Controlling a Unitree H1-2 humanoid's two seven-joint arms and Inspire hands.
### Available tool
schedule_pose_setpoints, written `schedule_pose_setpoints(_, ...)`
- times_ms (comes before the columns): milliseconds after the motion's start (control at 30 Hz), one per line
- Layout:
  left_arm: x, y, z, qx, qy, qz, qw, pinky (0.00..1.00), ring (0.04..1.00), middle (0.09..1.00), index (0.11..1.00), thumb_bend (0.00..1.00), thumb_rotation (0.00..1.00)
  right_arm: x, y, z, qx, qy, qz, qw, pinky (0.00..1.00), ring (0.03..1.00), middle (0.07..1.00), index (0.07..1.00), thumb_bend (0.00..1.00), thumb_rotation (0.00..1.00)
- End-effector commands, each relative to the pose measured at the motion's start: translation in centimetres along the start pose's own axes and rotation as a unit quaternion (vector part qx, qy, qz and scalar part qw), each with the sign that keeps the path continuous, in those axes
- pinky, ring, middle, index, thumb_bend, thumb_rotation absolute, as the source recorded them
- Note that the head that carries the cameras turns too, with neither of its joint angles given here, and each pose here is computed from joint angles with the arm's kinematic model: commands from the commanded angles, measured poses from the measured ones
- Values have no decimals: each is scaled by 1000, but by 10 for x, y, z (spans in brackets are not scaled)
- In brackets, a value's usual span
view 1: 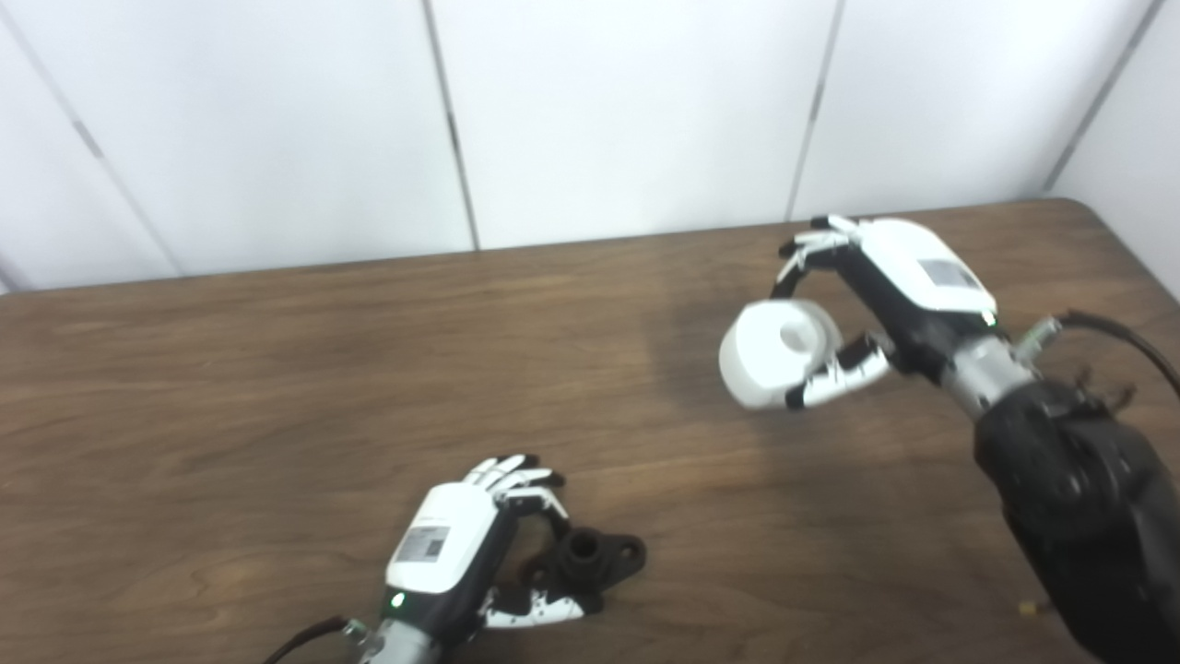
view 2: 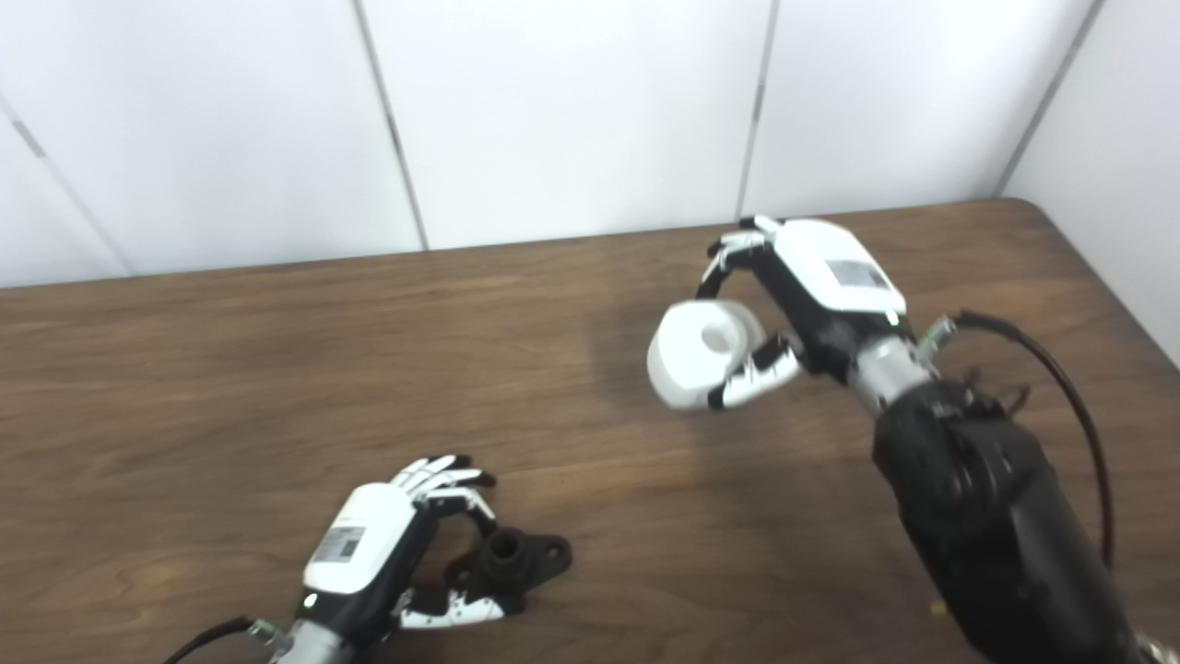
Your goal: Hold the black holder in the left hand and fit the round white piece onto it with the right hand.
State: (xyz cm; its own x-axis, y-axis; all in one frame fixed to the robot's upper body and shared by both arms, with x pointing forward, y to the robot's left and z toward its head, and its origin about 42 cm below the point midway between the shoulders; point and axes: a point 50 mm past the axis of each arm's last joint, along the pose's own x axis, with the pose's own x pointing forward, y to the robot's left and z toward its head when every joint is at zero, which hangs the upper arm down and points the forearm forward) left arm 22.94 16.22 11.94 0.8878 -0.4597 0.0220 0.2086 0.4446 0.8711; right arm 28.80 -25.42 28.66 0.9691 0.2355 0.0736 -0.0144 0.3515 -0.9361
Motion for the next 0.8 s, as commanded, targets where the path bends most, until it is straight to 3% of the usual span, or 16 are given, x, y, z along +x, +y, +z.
schedule_pose_setpoints(0,-2,-13,1,15,11,-43,999,926,902,805,487,521,50,-4,-8,15,-12,-29,-31,999,961,932,814,483,525,138)
schedule_pose_setpoints(200,1,-13,4,15,14,-44,999,930,909,806,487,521,49,-17,13,37,9,-65,-14,998,959,921,814,482,525,139)
schedule_pose_setpoints(467,4,-14,7,11,13,-43,999,931,903,804,487,521,50,-29,41,60,48,-83,16,995,956,920,814,483,524,136)
schedule_pose_setpoints(767,10,-17,10,14,10,-40,999,918,898,800,486,522,51,-30,56,74,66,-97,33,993,966,928,813,482,525,137)
